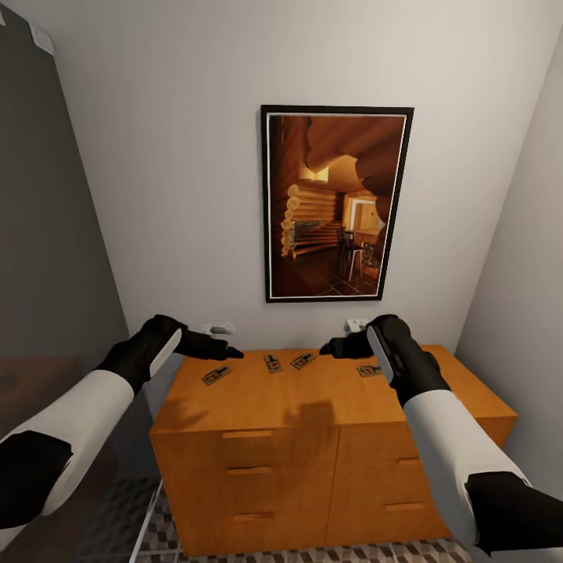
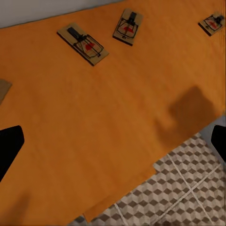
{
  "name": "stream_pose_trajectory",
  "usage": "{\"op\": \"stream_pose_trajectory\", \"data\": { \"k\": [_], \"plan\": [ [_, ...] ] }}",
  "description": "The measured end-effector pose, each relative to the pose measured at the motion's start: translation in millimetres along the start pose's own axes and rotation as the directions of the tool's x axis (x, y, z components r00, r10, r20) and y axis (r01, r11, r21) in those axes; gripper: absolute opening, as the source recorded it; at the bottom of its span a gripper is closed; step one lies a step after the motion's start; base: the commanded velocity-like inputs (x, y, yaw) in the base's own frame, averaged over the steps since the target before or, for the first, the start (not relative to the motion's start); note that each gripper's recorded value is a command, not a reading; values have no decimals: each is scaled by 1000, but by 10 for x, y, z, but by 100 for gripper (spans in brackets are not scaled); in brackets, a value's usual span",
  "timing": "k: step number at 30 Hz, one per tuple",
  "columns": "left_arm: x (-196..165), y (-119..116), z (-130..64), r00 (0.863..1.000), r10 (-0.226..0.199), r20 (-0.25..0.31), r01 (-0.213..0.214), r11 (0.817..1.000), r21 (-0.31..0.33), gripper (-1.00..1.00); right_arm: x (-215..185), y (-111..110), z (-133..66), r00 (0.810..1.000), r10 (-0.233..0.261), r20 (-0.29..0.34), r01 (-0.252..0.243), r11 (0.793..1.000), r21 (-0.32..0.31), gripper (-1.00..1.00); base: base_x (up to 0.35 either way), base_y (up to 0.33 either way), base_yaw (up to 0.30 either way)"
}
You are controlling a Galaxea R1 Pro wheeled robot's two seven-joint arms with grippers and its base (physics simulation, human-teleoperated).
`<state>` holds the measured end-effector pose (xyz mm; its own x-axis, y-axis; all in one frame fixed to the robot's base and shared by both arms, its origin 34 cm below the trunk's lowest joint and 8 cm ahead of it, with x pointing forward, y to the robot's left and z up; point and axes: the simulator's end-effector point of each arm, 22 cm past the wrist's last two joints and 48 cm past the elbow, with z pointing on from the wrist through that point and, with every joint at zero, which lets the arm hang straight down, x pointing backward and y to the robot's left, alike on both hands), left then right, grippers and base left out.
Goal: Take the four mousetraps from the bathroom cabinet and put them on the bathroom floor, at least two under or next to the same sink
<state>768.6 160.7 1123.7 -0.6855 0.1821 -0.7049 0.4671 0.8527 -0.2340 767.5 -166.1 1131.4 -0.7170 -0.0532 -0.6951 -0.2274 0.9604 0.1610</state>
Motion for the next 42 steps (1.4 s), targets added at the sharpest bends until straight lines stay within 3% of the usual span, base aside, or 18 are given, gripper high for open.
{"op": "stream_pose_trajectory", "data": {
  "k": [7, 12, 19, 42],
  "plan": [
    [39, -60, -17, 999, 45, -9, -45, 998, 44, 100, -42, 5, -37, 1000, -28, 11, 28, 1000, 4, 100, 0, 0, 0],
    [65, -53, -19, 993, 113, -15, -112, 992, 48, 100, -51, 5, -45, 999, -34, 13, 34, 999, 5, 100, 0, 0, 0],
    [117, -34, -23, 987, 160, -32, -158, 986, 51, 100, -56, 5, -49, 999, -36, 15, 36, 999, 5, 100, 0, 0, 0],
    [260, 204, -45, 966, 231, -113, -235, 971, -29, 100, -59, -65, -63, 999, -32, 16, 32, 999, 14, 100, 0, 0, 0]
  ]
}}
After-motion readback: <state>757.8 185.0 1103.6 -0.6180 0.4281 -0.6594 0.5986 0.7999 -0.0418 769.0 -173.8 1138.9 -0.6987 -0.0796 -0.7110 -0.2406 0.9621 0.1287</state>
